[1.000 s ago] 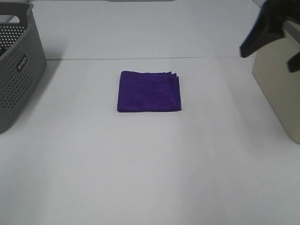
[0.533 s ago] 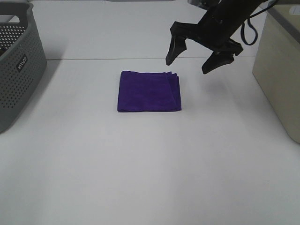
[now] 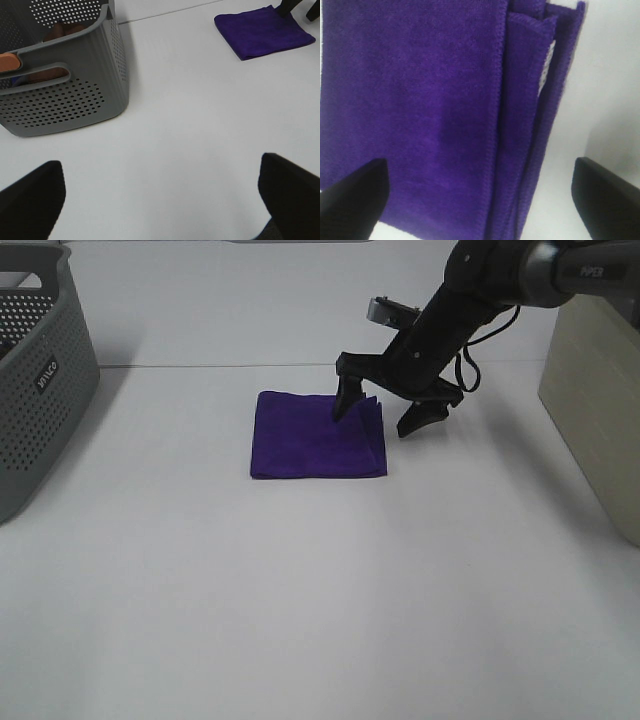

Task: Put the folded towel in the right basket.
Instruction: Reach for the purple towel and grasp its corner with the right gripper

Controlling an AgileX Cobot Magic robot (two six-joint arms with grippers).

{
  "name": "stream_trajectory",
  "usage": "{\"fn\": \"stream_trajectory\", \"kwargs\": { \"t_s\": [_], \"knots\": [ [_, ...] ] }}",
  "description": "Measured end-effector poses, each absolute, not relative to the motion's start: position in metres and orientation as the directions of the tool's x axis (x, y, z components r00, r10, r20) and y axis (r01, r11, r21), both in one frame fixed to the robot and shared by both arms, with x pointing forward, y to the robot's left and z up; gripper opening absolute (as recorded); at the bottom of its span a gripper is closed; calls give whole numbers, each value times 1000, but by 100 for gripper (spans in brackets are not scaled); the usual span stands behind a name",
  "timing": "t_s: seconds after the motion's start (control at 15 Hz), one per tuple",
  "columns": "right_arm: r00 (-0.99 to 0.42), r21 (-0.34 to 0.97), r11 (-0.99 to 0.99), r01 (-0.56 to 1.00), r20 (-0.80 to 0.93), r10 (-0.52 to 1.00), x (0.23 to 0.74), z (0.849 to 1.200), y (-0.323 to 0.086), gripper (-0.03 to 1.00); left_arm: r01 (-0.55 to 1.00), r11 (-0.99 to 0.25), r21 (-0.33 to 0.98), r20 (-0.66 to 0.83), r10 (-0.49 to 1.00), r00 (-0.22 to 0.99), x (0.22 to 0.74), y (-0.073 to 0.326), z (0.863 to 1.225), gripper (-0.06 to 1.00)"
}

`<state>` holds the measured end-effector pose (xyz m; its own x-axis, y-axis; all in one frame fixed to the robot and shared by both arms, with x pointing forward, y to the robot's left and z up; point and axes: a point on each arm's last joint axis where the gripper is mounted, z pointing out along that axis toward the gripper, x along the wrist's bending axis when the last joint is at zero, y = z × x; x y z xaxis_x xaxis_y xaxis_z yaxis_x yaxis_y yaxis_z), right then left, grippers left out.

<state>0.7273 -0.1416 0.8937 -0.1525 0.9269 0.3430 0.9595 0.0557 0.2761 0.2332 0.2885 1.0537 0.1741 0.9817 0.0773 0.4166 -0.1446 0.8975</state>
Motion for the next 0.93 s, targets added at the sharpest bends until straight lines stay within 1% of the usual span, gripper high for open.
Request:
{"fn": "stream_trajectory", "kwargs": {
  "t_s": [0.13,0.4,0.93],
  "knots": [
    [-157,293,60,954,321,934,730,886,-143,89,417,-145,898,77,982,174,233,288,1054,99],
    [-173,321,74,944,291,941,733,887,-145,88,417,-145,898,77,982,174,233,288,1054,99],
    [-162,303,75,950,273,948,733,880,-147,86,417,-145,898,77,982,174,233,288,1054,99]
  ]
}}
